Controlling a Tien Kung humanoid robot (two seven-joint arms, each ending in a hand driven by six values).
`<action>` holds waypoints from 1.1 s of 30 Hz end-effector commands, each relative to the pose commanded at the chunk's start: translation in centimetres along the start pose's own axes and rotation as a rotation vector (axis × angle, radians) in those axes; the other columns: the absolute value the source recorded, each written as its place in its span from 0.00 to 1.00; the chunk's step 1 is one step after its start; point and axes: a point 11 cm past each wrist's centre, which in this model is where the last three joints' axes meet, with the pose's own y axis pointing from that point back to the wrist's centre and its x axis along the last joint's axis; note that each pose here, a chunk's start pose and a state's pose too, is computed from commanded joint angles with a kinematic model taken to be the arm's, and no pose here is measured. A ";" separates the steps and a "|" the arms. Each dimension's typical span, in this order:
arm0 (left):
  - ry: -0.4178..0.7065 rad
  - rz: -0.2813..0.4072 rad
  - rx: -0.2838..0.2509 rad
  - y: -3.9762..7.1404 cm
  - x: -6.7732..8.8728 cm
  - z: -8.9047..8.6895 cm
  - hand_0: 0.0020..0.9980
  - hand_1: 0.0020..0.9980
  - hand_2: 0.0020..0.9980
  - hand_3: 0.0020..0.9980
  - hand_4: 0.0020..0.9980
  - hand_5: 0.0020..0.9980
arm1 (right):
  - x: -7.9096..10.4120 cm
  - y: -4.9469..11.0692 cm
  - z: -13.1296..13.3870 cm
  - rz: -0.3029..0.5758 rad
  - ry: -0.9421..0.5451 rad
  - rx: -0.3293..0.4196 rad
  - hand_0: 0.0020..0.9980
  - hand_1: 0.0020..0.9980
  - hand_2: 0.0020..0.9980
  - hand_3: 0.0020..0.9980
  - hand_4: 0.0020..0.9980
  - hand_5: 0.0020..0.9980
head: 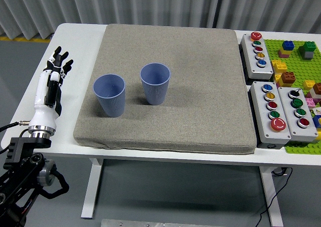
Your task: Pick cup pour cup place
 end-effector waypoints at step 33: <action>-0.242 -0.190 0.139 0.2 -2.3 -4.5 0.99 0.97 1.00 1.00 0.98 0.25 | -0.2 0.0 -0.1 -0.004 0.000 0.000 0.64 0.61 0.51 0.59 0.00 0.00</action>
